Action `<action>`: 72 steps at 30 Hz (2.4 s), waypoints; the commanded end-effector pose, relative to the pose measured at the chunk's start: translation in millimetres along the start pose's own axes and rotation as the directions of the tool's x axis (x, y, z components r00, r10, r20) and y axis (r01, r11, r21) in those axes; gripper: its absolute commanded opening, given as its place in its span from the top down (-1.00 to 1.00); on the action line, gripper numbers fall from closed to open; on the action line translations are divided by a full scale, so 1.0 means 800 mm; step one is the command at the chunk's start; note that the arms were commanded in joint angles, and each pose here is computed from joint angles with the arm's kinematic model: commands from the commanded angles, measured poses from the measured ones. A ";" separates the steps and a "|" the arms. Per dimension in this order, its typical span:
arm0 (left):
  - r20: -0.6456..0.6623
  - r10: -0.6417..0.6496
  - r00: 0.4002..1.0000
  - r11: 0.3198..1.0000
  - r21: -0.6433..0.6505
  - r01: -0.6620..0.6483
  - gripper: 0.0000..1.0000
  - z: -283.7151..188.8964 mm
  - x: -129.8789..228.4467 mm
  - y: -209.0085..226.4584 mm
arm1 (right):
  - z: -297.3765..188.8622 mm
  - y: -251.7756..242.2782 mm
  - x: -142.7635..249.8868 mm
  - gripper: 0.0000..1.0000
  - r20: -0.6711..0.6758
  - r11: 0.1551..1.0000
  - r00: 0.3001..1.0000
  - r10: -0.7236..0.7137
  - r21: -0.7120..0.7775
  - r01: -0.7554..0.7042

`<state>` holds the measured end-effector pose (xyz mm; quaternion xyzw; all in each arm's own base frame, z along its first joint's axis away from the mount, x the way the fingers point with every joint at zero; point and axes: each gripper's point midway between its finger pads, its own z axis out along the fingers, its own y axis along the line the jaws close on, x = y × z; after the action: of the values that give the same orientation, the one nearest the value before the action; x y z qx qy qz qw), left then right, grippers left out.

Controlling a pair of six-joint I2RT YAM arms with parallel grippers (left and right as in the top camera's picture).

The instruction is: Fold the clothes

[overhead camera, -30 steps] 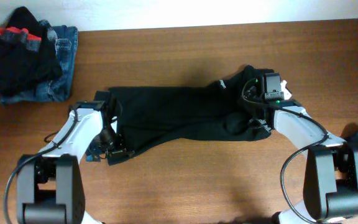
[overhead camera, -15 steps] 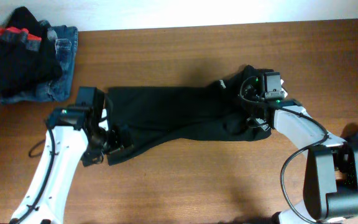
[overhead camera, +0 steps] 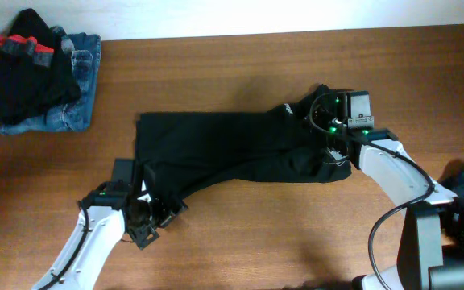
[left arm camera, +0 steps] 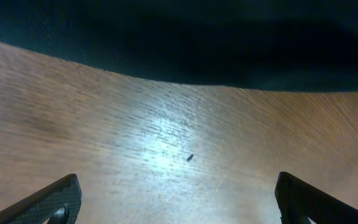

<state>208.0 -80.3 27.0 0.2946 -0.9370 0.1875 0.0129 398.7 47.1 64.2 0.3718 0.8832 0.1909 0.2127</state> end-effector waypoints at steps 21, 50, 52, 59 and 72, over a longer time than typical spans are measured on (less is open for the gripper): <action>0.167 -0.031 0.985 0.998 -0.040 0.038 -0.98 -0.003 -0.038 0.008 | -0.120 0.071 -0.013 -0.97 0.131 0.951 0.974 -0.185 -0.224 0.211; 0.141 -0.077 0.987 0.993 -0.082 0.089 -0.98 0.030 -0.050 0.018 | -0.101 0.065 0.065 -0.97 -0.015 0.918 0.930 -0.368 -0.166 0.361; 0.141 -0.077 0.987 0.993 -0.081 0.089 -0.99 0.030 -0.050 0.018 | -0.101 0.065 0.065 -0.97 -0.015 0.918 0.929 -0.369 -0.166 0.361; 0.149 -0.074 0.986 0.993 -0.079 0.086 -0.90 0.030 -0.052 0.017 | -0.100 0.063 0.066 -0.97 -0.022 0.919 0.930 -0.368 -0.161 0.360; 0.145 -0.151 0.978 0.985 -0.057 0.161 -0.90 0.022 -0.063 0.031 | -0.100 0.054 0.072 -0.98 -0.050 0.921 0.926 -0.374 -0.140 0.364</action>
<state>247.3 -51.6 8.1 0.3602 -0.9194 0.1504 -0.0490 345.1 100.7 138.4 0.1868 0.9286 0.2186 0.2347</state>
